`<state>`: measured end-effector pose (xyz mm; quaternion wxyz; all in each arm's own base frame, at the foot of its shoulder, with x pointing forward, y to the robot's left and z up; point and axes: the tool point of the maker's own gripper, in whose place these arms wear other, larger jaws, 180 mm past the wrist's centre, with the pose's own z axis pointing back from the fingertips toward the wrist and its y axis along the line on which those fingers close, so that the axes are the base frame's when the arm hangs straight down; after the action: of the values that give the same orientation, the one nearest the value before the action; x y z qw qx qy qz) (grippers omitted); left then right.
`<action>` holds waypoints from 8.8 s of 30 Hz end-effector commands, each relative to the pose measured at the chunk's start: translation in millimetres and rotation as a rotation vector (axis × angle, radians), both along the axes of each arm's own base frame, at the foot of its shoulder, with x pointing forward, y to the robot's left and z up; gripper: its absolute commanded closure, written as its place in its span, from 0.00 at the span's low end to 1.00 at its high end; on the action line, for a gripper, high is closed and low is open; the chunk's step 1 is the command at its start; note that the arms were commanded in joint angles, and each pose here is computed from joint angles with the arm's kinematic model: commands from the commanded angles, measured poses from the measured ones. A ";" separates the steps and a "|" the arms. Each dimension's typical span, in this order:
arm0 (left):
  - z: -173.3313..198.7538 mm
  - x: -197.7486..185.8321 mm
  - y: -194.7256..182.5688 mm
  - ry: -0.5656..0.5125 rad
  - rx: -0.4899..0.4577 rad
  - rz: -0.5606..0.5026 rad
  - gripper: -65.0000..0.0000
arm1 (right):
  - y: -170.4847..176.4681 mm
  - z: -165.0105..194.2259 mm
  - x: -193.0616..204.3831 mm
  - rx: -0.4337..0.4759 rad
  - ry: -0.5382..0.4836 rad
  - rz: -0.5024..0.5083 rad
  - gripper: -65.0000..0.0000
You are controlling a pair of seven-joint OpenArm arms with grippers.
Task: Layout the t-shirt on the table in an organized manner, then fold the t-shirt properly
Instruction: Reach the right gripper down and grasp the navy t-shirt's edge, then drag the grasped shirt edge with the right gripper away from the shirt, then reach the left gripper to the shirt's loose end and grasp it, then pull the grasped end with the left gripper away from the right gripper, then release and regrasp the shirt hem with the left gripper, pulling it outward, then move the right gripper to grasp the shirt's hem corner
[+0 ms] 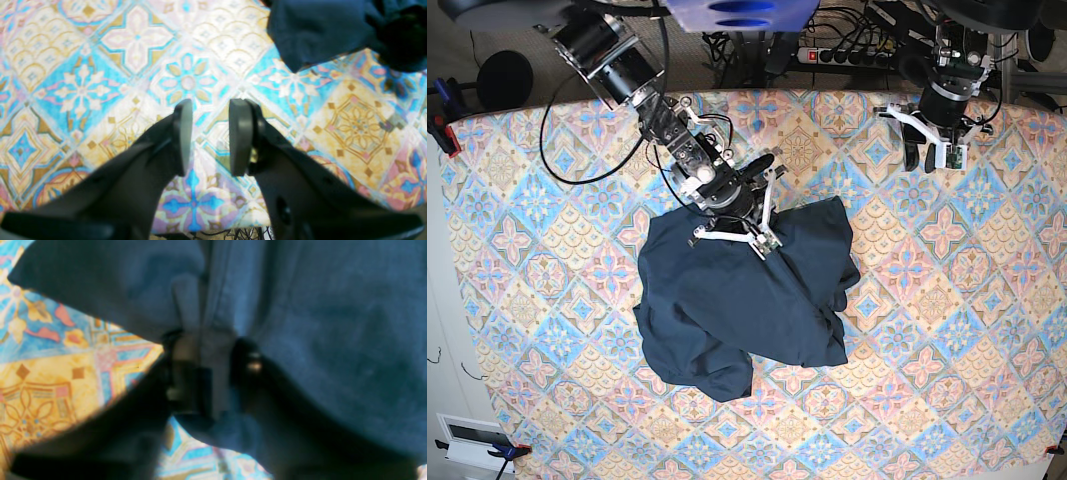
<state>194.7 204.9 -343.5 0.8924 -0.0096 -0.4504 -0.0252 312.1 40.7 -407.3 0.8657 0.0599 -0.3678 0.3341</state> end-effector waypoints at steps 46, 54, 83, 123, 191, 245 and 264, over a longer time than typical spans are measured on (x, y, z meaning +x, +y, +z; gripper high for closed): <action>39.1 93.3 -20.9 -0.110 -0.015 -0.046 0.71 | -405.5 132.1 -54.8 -0.165 -0.389 -1.025 0.98; 13.0 104.7 -40.3 0.001 -0.036 -0.093 0.47 | -383.2 122.8 -45.1 -0.146 -0.365 -0.961 0.97; 1.1 114.7 -57.5 -0.001 -0.120 -0.155 1.00 | -362.7 114.7 -37.4 -0.127 -0.345 -0.904 0.88; 19.5 97.9 7.8 0.077 -0.392 -0.053 1.00 | -313.6 96.3 -27.0 -0.089 -0.293 -0.773 0.87; 74.5 229.2 47.1 -0.085 -0.439 0.062 1.00 | -262.7 81.4 -20.2 -0.049 -0.248 -0.640 0.87; -5.0 94.5 129.5 0.120 -0.387 0.234 0.43 | -97.0 45.0 133.3 -0.291 -0.175 0.173 0.63; -24.6 67.2 111.5 0.176 -0.398 0.228 0.43 | -45.2 50.1 168.8 -0.170 -0.194 0.184 0.62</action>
<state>253.7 310.3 -381.7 0.9117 -0.1413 -0.3444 0.1739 462.5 -10.9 -384.7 0.8074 -0.0109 -0.3789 0.4521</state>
